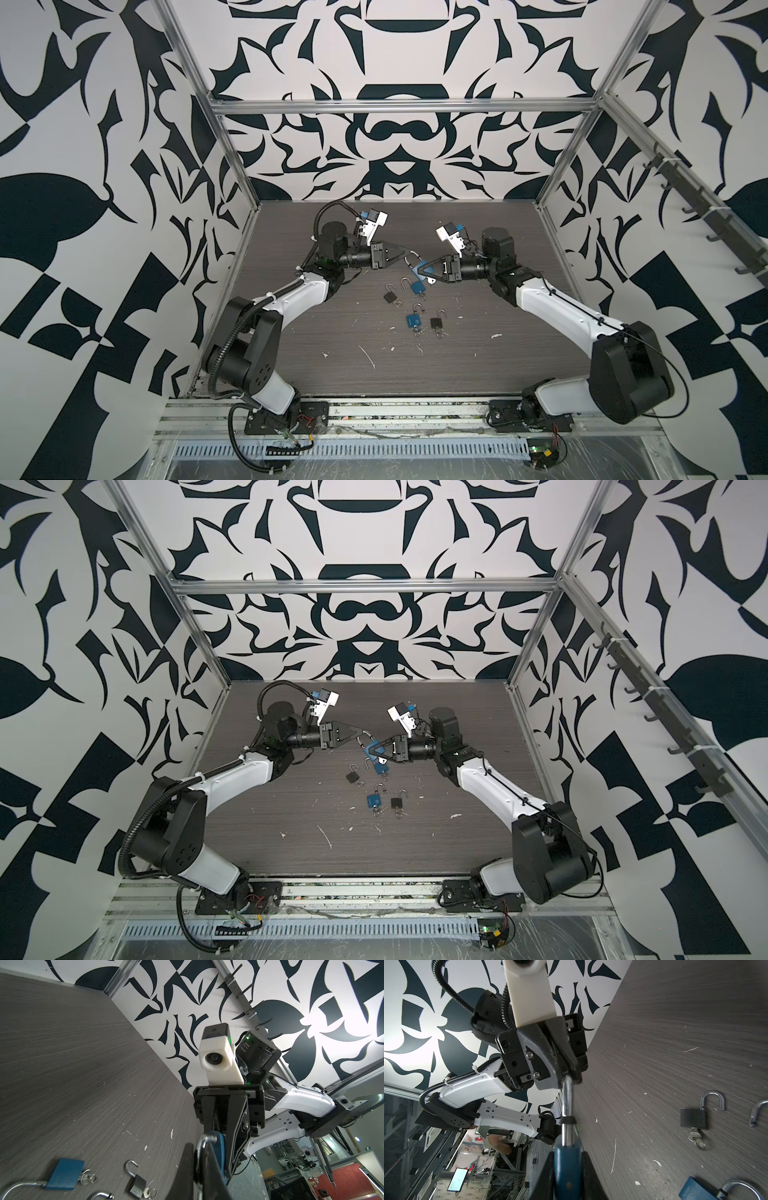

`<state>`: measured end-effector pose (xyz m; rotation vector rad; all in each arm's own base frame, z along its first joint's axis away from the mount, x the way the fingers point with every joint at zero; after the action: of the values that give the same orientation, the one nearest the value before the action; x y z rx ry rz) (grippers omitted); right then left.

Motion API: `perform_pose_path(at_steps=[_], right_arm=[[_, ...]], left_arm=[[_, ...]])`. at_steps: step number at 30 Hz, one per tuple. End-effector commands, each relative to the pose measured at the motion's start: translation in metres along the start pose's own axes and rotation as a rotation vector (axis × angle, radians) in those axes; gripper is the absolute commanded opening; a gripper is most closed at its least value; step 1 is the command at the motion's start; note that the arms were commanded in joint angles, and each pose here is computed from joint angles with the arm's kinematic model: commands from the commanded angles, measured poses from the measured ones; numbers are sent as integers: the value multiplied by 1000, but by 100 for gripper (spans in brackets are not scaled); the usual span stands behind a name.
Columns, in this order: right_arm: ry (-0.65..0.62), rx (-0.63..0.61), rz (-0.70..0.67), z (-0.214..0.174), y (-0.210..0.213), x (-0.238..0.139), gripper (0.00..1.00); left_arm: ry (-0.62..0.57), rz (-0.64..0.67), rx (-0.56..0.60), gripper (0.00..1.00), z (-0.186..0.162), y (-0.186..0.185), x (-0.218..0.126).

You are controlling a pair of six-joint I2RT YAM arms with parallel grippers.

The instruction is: Lock with the key

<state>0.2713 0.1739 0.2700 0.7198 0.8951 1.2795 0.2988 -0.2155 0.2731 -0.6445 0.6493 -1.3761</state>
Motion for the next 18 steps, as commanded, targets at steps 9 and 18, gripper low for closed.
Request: perform_pose_path(at_steps=[9, 18], right_arm=[[-136, -249, 44, 25, 40, -8, 0], [-172, -250, 27, 33, 38, -6, 0]], left_arm=[[133, 14, -55, 0, -32, -21, 14], [176, 18, -97, 0, -55, -28, 23]])
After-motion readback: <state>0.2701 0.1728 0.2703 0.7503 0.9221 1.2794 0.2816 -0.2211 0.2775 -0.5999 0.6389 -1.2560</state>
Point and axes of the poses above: each gripper's point midway between its finger pads, its own x axis out along the fingers, its own y axis along the line the jaws close on, z = x × y, the point moved 10 cm from there along -x, back along the fingers
